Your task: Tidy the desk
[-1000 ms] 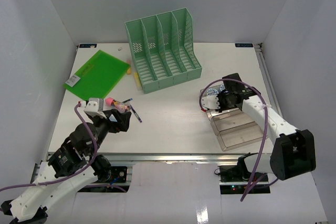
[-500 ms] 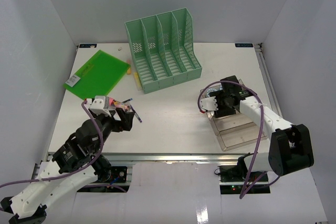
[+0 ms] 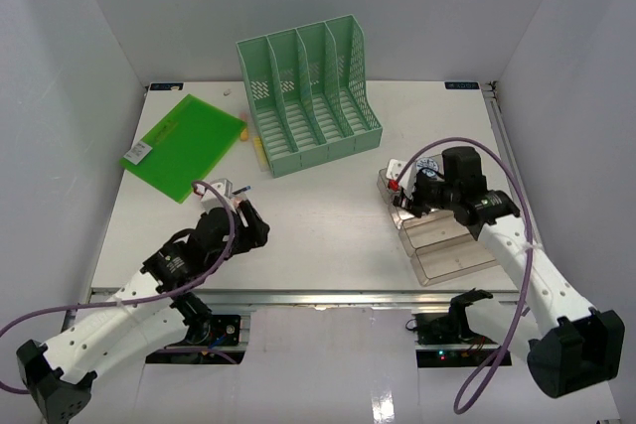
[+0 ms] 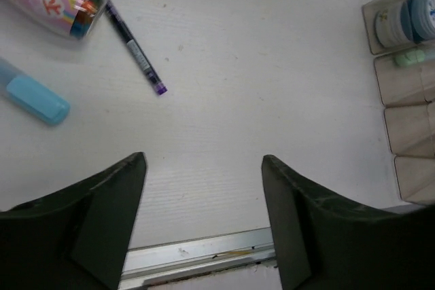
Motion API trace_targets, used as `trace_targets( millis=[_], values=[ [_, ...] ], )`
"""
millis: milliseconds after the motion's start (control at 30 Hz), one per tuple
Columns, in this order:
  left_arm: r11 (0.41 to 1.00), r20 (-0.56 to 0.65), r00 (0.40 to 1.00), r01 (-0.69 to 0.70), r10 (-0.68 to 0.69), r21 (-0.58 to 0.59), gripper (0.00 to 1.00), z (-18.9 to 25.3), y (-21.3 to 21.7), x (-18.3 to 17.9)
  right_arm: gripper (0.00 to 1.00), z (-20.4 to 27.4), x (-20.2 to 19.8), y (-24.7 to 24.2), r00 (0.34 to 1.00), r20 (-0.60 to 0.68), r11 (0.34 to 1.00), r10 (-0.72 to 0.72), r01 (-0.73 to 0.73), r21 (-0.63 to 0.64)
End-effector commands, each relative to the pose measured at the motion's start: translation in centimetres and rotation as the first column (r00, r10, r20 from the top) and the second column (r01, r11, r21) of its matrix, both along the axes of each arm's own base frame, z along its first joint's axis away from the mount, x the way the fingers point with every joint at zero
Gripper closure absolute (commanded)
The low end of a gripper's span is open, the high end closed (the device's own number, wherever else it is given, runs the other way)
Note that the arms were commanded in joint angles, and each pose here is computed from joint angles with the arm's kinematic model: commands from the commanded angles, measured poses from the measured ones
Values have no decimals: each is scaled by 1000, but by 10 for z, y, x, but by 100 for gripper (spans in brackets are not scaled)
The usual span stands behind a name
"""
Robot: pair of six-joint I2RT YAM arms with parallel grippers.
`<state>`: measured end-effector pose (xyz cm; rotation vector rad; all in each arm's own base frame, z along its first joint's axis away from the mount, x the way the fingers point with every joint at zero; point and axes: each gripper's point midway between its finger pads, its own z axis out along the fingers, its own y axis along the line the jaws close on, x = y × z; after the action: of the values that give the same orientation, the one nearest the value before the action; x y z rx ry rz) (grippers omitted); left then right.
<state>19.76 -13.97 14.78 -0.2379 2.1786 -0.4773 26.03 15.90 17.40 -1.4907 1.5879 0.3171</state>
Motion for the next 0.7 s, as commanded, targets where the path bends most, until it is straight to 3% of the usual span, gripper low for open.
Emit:
trace_targets(
  millis=[0, 233, 400, 667],
  values=[
    [983, -118, 980, -171, 163, -60, 36, -9, 23, 7, 50, -3, -46, 32, 960, -262, 938, 101, -4, 345],
    [944, -382, 875, -329, 298, -15, 33, -67, 60, 21, 41, 12, -44, 22, 964, -255, 925, 81, 23, 380],
    [904, -383, 831, -427, 404, 29, 27, -75, 84, 37, 35, 16, -43, 17, 973, -225, 927, 53, 36, 374],
    [841, -467, 705, -503, 533, 200, 26, -111, 113, 51, 33, 19, -42, 15, 975, -217, 924, 42, 45, 380]
  ],
)
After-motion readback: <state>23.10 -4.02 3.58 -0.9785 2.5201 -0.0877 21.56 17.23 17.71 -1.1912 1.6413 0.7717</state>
